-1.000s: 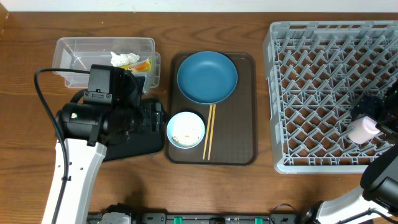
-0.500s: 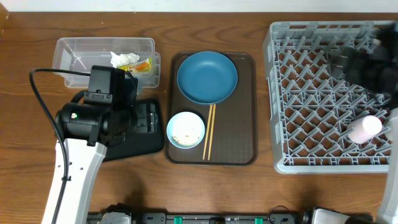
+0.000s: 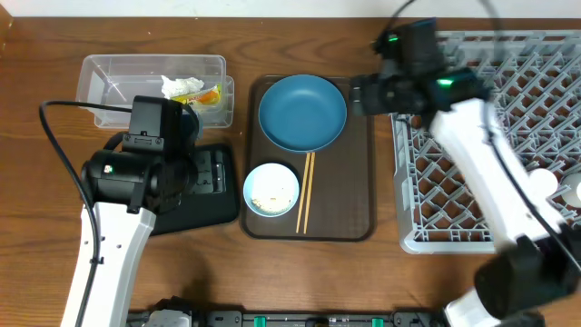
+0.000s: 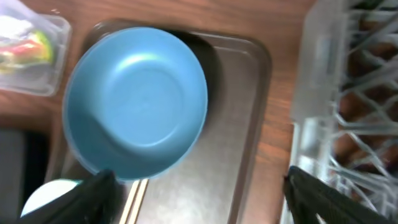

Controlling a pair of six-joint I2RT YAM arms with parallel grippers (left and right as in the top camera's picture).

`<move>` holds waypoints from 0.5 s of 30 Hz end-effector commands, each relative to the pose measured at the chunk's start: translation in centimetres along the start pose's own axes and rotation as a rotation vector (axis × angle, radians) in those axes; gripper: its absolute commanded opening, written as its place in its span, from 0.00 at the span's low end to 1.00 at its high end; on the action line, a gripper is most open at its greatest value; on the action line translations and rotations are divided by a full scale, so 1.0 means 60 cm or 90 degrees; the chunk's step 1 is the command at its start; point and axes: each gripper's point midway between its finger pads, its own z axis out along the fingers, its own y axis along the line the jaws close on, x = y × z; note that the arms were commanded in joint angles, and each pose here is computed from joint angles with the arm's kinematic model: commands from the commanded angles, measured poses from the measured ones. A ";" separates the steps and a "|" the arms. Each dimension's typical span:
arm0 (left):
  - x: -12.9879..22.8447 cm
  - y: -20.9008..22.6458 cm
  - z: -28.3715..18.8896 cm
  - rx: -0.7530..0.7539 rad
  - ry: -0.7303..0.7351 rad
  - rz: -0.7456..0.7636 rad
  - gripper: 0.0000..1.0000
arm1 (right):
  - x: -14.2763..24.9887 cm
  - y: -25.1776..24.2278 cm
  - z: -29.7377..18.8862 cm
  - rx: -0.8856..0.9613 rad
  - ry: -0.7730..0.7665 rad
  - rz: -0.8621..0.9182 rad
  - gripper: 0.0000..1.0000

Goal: Sort waste into correct bins and load items into the dishwasher rack
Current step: 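Release the pink cup in the rack and reach right gripper to blue plate, then grasp the blue plate rim with the right gripper and lift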

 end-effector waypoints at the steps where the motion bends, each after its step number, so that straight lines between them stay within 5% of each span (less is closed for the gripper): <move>1: 0.002 0.006 0.000 -0.009 0.002 -0.011 0.76 | 0.017 -0.007 0.059 0.054 0.022 0.031 0.74; 9: 0.002 0.006 0.000 -0.009 0.002 -0.011 0.77 | 0.065 -0.019 0.178 0.115 0.075 0.094 0.61; 15: 0.002 0.006 0.000 -0.009 0.002 -0.011 0.76 | 0.095 -0.016 0.230 0.111 0.107 0.114 0.41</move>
